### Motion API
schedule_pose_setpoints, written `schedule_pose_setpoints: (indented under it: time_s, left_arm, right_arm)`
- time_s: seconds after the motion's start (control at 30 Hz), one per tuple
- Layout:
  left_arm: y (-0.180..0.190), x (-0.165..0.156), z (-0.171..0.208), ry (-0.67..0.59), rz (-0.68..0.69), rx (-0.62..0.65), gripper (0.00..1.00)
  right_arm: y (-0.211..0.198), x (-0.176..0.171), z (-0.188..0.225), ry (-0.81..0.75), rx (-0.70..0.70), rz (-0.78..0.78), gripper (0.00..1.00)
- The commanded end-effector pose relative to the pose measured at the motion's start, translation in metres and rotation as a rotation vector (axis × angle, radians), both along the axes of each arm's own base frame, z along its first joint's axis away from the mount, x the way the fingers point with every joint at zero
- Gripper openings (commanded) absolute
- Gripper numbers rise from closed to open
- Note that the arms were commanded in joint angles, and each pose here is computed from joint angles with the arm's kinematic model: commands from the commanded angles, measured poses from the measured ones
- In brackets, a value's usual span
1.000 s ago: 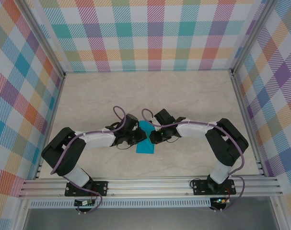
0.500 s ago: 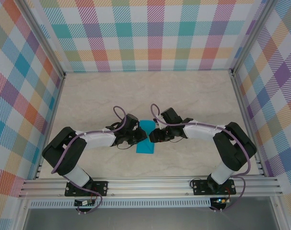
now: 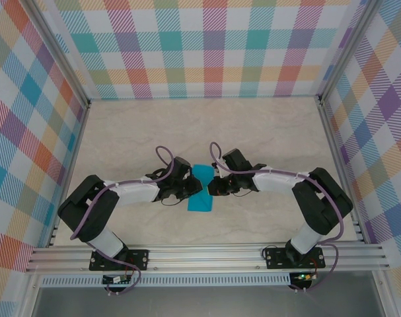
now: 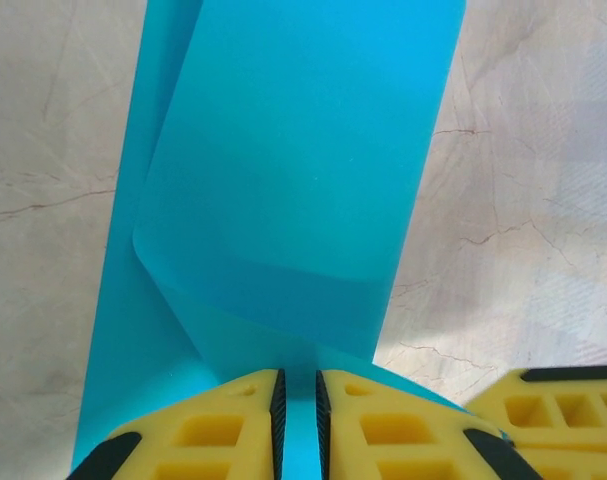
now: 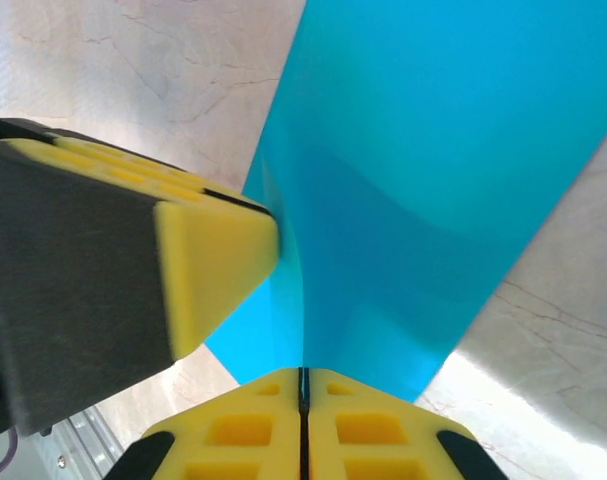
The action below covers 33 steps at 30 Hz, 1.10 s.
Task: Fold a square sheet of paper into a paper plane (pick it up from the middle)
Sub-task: Fold the triangle a second time at the center of the table.
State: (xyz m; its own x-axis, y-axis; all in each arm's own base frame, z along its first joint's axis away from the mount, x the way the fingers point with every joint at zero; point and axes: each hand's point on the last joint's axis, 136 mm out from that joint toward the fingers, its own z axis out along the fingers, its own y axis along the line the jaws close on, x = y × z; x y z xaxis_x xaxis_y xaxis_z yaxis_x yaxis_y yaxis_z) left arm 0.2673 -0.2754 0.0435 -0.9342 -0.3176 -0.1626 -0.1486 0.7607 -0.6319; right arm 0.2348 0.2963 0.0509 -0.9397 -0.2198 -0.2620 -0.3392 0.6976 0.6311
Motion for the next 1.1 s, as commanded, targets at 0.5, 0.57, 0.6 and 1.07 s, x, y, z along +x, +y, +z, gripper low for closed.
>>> schedule_pose_setpoints:
  time_s: [0.5,0.57,0.6,1.07]
  left_arm:
    - [0.011,-0.006,0.027,-0.065,0.003,-0.001,0.28]
    - [0.010,-0.006,0.027,-0.064,0.003,-0.002,0.27]
    - [0.011,-0.007,0.027,-0.062,0.003,-0.001,0.27]
    - [0.003,-0.006,0.027,-0.053,-0.005,-0.035,0.11]
  right_arm:
    - [-0.006,0.009,-0.020,-0.002,-0.069,0.021,0.06]
    - [-0.007,0.010,-0.022,-0.004,-0.080,0.019,0.06]
    - [-0.007,0.010,-0.023,-0.004,-0.083,0.017,0.06]
    - [-0.007,0.009,-0.026,0.003,-0.091,0.028,0.07]
